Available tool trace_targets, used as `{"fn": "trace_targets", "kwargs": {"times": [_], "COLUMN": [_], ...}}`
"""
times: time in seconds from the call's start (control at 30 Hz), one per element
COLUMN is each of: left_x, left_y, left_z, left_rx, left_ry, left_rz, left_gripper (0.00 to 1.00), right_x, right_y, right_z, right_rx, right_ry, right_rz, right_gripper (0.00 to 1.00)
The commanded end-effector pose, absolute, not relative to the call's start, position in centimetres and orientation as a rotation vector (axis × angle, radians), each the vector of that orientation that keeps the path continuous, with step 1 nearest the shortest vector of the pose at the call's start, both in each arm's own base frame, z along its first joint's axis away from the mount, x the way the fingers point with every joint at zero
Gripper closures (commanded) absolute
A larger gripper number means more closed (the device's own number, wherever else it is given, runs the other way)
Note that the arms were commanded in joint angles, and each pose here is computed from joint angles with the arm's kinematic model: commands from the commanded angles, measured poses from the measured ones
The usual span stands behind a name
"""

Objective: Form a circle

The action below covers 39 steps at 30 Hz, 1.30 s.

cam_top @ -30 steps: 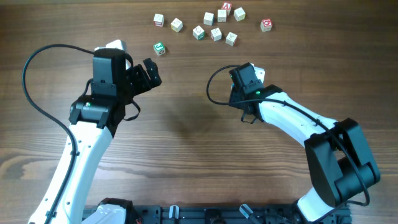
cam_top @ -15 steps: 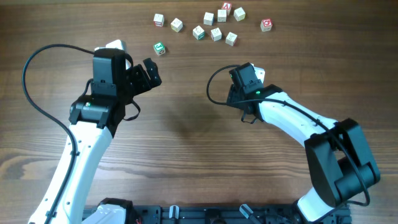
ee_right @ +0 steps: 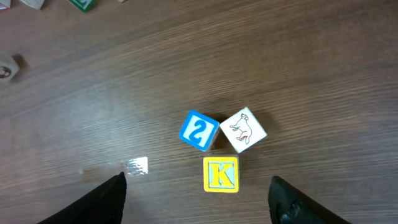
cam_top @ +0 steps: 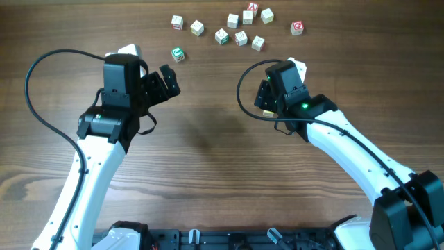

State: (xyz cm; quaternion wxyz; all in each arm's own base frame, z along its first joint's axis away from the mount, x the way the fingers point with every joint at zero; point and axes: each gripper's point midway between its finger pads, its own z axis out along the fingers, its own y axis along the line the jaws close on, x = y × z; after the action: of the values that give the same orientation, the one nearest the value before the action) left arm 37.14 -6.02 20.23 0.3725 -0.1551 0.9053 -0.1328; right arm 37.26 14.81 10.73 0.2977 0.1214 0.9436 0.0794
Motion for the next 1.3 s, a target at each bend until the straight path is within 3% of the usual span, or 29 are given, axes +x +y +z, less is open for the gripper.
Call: {"fn": "trace_targets", "kwargs": {"times": [0.0,0.17,0.47,0.67,0.8,0.93,1.13,1.27], "left_x": [37.7,38.0,38.0,38.0,37.8,36.6,31.0,27.4], "left_y": [-5.8,-5.8,-5.8,-5.8,-6.0,-6.5,-4.7,-4.6], "left_z": [21.0,21.3,21.3,21.3,21.4,24.7,32.6,33.8], "left_rx": [-0.392,-0.388,-0.389,-0.389,-0.381,-0.201,-0.236,-0.210], "left_ry": [2.281,2.263,2.263,2.263,2.267,2.184,1.940,1.915], "left_rz": [-0.337,-0.343,-0.343,-0.343,-0.355,-0.299,-0.156,-0.157], "left_gripper": [0.00,0.00,0.00,0.00,0.00,0.00,0.00,0.00], "right_x": [37.6,37.7,37.0,37.7,38.8,38.8,34.0,29.0], "right_y": [13.9,13.3,13.2,13.5,13.8,9.2,2.5,0.5], "right_z": [10.0,9.2,5.6,6.4,10.4,18.1,30.1,35.7], "right_rx": [0.341,0.397,0.390,0.393,0.404,0.470,0.489,0.425], "right_ry": [2.503,2.505,2.600,2.579,2.510,2.348,2.058,1.907], "right_rz": [0.136,0.094,0.034,0.053,0.103,0.001,0.004,0.003], "right_gripper": [0.27,0.24,0.27,0.27,0.23,0.21,0.16,0.12]}}
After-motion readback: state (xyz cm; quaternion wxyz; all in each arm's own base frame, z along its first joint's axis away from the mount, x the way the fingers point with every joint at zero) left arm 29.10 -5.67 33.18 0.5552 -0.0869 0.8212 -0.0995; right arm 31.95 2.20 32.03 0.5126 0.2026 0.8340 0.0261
